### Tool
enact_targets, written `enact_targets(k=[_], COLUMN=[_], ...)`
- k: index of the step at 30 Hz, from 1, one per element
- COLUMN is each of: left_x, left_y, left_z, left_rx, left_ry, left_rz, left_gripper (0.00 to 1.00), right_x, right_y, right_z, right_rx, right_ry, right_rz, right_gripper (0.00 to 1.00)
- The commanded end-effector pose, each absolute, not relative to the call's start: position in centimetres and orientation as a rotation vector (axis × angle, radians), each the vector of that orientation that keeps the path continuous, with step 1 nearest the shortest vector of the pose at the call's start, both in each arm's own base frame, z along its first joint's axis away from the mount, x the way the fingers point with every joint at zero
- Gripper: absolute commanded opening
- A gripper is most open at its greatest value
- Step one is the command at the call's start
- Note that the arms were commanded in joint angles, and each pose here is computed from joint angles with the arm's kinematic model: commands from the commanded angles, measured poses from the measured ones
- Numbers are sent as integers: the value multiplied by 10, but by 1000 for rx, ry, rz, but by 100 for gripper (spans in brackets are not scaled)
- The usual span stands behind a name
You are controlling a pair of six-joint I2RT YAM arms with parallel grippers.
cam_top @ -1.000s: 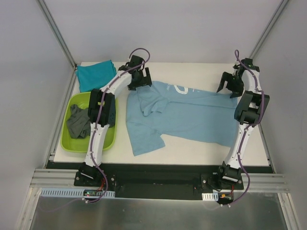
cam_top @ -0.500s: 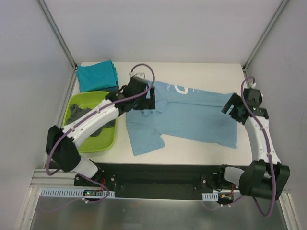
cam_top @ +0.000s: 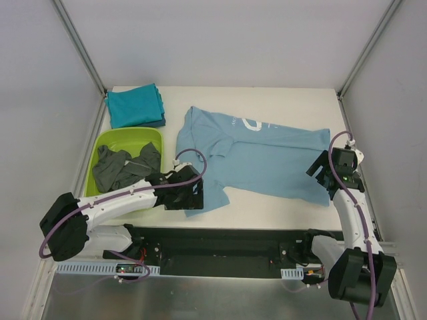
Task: Fold and stack the t-shirts
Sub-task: Grap the side of the flattened tshirt closest away from the robot with both arms
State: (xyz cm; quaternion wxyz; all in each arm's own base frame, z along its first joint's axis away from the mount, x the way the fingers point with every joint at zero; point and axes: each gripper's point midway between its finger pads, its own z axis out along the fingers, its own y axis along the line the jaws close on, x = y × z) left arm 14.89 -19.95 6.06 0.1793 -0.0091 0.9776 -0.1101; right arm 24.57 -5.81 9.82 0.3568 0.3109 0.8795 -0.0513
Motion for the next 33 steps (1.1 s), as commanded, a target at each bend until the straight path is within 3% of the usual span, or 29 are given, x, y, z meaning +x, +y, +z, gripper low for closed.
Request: enact_targets(k=[1,5,16,21,25,33], left_x=[130,133,131,124,126,148], left_y=[-199,-195,-190,-190,-200,-212], left_z=[47,38,11,1,0,25], left_rx=[-114,-152,-172,-178,-149,-93], left_ry=[2824,2829,2880,2925,2931,2800], left_rz=[-328,-275,-155,-139,-189,-296], left_gripper=[83,70,49,26,0,0], right_x=[257,258,259,259,256,230], right_y=[-66,-62,-61,-62,-64,-56], right_z=[110,104,96,93,93,90], right_rx=[814,803,816,824,849,912], right_ry=[2230,2284,2334,2344,2350,2362], right_rz=[-160,-150,-150,-160,-183,-154], right_gripper=[96,96,96,96,96,96])
